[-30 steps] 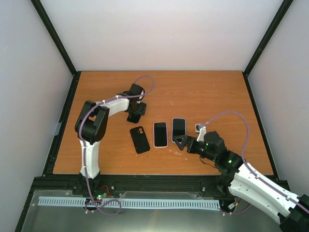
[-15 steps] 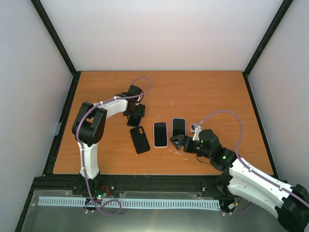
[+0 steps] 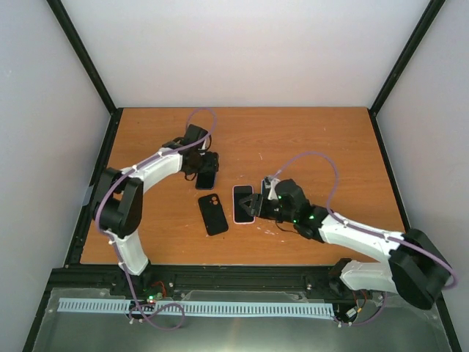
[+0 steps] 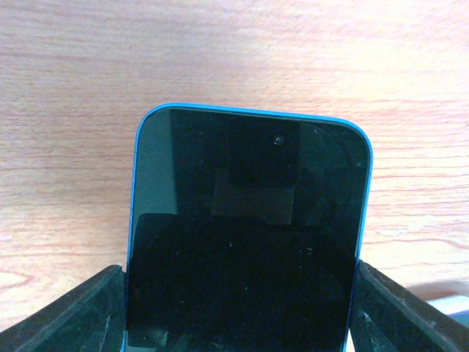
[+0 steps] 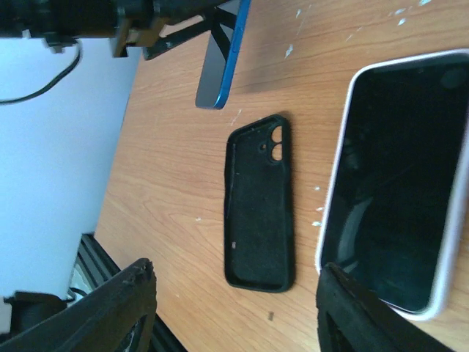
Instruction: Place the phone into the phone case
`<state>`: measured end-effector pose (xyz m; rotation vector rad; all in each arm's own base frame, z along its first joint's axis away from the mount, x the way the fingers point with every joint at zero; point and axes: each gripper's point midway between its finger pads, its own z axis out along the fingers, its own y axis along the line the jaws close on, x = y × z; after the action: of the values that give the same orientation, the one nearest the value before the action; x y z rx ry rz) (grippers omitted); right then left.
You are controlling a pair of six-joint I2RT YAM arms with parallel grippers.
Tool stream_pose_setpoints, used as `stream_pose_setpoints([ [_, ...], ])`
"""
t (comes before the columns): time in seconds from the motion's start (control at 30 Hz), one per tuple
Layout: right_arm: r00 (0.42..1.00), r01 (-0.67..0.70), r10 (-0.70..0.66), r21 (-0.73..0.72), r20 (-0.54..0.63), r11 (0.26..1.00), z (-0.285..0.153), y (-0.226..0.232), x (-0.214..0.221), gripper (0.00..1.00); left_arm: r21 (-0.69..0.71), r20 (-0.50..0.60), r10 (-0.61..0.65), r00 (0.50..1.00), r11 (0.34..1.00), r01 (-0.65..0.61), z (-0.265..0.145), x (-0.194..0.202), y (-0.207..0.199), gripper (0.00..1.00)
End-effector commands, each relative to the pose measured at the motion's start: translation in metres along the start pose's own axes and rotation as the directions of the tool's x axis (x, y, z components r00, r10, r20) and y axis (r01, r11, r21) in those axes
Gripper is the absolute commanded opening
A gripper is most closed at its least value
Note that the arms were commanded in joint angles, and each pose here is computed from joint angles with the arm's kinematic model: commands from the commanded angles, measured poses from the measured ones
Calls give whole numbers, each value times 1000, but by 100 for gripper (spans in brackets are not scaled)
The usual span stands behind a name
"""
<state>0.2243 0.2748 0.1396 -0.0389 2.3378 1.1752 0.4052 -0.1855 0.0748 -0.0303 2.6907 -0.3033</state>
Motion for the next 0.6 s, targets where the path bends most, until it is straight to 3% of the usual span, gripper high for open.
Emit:
stream_pose_setpoints([
  [0.0,999,47,-46,-54,20,997,22,30,-8,56,190,55,-77,995,980,66,-36,-10,-32,57],
  [0.17,999,44,-43,-39,27,998,48,38,-10,44,360,12,-115,993,927,103,-54,5,-56,57],
  [0.33,999,35,-34,-46,23,998,69,47,-13,40,471,-21,-126,992,874,121,-70,19,-69,57],
  [0.57,999,34,-33,-38,9,999,82,48,-12,40,464,-6,-157,988,875,142,-78,27,-62,57],
])
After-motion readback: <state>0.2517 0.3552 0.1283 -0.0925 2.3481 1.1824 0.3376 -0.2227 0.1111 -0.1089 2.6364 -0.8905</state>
